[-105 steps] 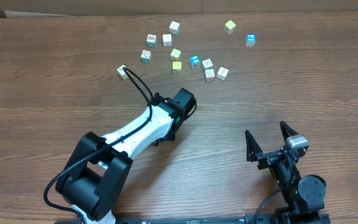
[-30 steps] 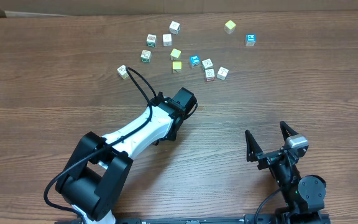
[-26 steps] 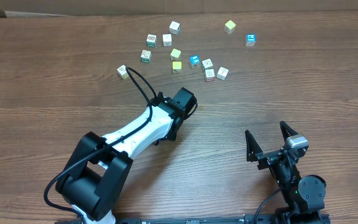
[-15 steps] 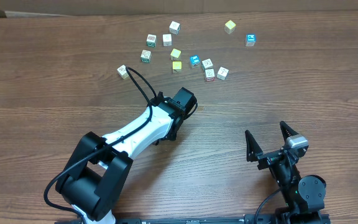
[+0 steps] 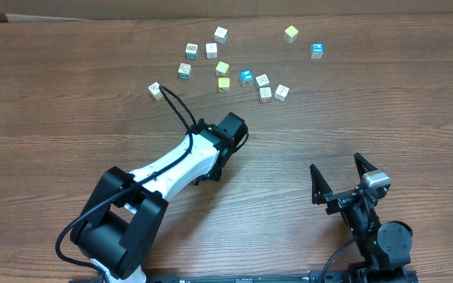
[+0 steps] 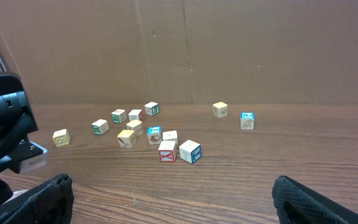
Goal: Form a circle
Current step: 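Swing the left gripper over toward the upper cluster of blocks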
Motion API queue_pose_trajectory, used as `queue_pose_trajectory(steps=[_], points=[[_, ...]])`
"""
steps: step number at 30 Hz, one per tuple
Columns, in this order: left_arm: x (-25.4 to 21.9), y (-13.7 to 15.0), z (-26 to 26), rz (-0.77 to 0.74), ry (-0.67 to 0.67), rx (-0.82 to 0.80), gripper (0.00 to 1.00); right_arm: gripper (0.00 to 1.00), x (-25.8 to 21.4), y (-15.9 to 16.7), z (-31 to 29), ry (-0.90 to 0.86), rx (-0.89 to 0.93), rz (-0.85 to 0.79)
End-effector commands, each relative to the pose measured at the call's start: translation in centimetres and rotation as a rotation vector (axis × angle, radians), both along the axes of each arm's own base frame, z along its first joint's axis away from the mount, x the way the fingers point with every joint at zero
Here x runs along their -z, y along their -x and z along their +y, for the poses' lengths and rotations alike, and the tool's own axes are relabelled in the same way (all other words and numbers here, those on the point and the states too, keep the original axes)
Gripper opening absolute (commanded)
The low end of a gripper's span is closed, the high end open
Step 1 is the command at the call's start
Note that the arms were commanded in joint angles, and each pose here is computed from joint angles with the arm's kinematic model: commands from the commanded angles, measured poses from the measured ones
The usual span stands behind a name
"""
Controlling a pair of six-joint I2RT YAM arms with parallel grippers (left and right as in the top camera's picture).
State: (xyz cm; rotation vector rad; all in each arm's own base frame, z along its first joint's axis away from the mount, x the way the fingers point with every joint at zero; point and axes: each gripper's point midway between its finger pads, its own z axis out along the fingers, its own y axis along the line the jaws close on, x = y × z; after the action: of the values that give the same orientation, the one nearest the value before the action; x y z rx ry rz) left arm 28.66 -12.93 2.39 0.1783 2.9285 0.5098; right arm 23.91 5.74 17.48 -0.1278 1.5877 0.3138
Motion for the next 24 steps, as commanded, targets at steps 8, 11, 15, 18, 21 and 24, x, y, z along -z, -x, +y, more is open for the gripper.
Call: queue_pose_trajectory(steps=[8, 11, 15, 18, 21, 24], points=[[-11.0, -3.5, -0.7, -0.36, 0.146, -0.028, 0.04, 1.0, 0.2, 0.0, -0.1, 0.004, 0.007, -0.005], [-13.0, -4.4, -1.2, -0.43, 0.187, -0.033, 0.04, 1.0, 0.2, 0.0, -0.1, 0.004, 0.007, -0.004], [-13.9, -4.8, -1.7, -0.444, 0.214, -0.019, 0.04, 1.0, 0.2, 0.0, -0.1, 0.004, 0.007, -0.004], [-15.0, -5.1, -2.1, -0.424, 0.239, 0.019, 0.04, 1.0, 0.2, 0.0, -0.1, 0.004, 0.007, -0.004], [-17.0, -5.5, -1.6, -0.398, 0.295, -0.009, 0.04, 1.0, 0.2, -0.1, -0.1, 0.004, 0.007, -0.004], [-19.8, -6.4, -1.7, -0.376, 0.421, -0.011, 0.04, 1.0, 0.2, -0.1, -0.1, 0.004, 0.007, -0.004]])
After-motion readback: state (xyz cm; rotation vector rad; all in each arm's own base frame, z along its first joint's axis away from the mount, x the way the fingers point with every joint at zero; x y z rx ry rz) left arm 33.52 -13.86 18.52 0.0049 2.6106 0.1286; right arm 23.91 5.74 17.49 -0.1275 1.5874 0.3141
